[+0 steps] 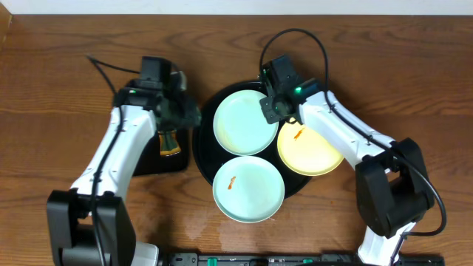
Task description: Clean dirty plates on tray and stack at the side
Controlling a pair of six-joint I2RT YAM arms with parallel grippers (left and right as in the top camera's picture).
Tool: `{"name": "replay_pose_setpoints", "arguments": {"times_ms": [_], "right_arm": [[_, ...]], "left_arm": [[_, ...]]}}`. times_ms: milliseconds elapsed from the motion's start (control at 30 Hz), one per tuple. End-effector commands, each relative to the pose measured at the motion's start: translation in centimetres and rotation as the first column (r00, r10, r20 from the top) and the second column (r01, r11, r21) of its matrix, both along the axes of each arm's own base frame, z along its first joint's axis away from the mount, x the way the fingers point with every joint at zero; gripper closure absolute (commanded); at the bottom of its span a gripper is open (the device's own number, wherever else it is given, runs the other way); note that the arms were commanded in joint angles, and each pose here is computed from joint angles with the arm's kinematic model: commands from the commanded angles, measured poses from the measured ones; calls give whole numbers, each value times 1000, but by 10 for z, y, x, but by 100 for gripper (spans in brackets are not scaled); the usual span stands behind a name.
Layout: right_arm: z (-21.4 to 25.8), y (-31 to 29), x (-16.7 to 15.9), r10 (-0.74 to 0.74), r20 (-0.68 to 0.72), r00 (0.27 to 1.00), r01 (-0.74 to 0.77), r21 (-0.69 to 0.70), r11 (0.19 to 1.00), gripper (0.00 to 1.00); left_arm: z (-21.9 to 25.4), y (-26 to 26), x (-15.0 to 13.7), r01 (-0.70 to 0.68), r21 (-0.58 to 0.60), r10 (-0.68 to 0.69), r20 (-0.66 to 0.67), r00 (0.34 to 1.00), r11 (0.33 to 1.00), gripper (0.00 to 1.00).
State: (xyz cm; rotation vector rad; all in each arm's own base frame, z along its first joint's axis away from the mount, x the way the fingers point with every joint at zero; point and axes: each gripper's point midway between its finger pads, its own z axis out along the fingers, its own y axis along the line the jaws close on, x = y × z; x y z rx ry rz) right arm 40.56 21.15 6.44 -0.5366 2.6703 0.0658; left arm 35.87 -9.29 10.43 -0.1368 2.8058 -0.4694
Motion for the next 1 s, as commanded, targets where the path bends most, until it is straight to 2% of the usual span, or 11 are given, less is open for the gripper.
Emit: {"name": "replay_pose_setpoints", "arguments": {"times_ms": [0, 67, 133, 367, 600, 633, 767, 967], "right_arm": [[7, -5, 3, 2, 46, 999, 1, -62, 998, 99], [7, -5, 3, 2, 45, 999, 1, -61, 998, 99], [7, -4, 2, -5, 42, 999, 7, -55, 998, 99], [6, -1, 0, -11, 25, 1000, 12, -28, 1000, 99], [5, 5, -4, 5, 1, 1000, -5, 7, 1000, 98], [4, 6, -5, 7, -6, 1000, -7, 15, 1000, 95], [-3, 0, -9, 2, -53, 999, -1, 31, 1000, 68], [-20, -2, -19, 13, -184, 983, 12, 136, 991, 64]], "left_arm": [[-23, -26, -7, 64, -35, -65, -58, 996, 997, 73], [-34, -34, -6, 75, -35, -78, -73, 994, 997, 86], [-47, -40, -6, 90, -32, -93, -95, 991, 995, 92], [-96, -56, -13, 86, -62, -98, -215, 972, 994, 92], [-119, -59, -15, 81, -79, -99, -259, 961, 994, 92], [-119, -60, -15, 81, -79, -99, -259, 961, 994, 92], [-119, -59, -15, 81, -78, -99, -258, 961, 994, 92], [-119, -60, -14, 81, -79, -99, -254, 962, 994, 92]]}}
